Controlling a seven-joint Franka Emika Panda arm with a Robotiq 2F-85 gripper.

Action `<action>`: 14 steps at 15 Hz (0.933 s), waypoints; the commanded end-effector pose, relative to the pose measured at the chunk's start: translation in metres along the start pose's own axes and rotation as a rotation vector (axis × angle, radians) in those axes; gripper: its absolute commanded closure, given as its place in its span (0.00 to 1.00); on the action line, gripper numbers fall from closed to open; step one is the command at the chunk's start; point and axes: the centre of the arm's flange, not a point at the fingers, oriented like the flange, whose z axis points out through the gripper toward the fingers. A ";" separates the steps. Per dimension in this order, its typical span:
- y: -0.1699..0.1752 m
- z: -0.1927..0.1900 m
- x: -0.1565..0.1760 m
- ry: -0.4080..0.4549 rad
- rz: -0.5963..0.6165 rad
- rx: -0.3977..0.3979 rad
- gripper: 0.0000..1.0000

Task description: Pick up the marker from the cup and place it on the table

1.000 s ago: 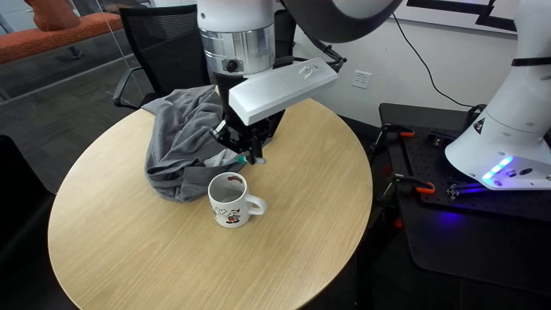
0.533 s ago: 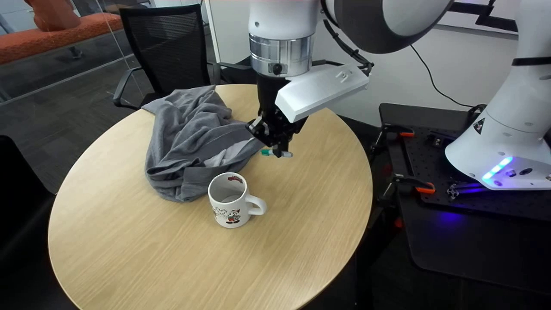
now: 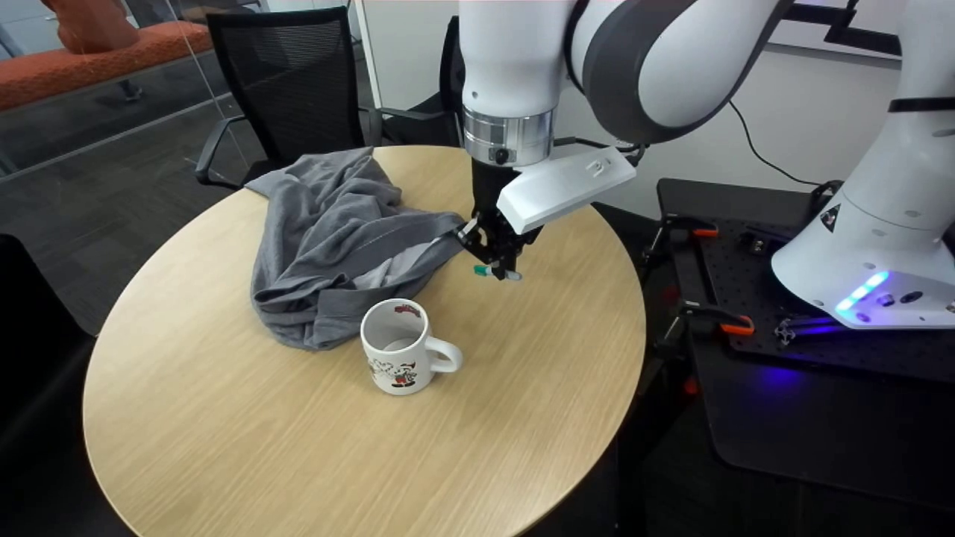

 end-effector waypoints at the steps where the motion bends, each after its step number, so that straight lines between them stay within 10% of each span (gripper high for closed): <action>1: -0.003 0.028 0.012 -0.009 0.003 -0.014 0.97; 11: -0.011 0.089 0.032 0.055 0.022 -0.060 0.97; 14: -0.013 0.097 0.032 0.094 0.005 -0.056 0.54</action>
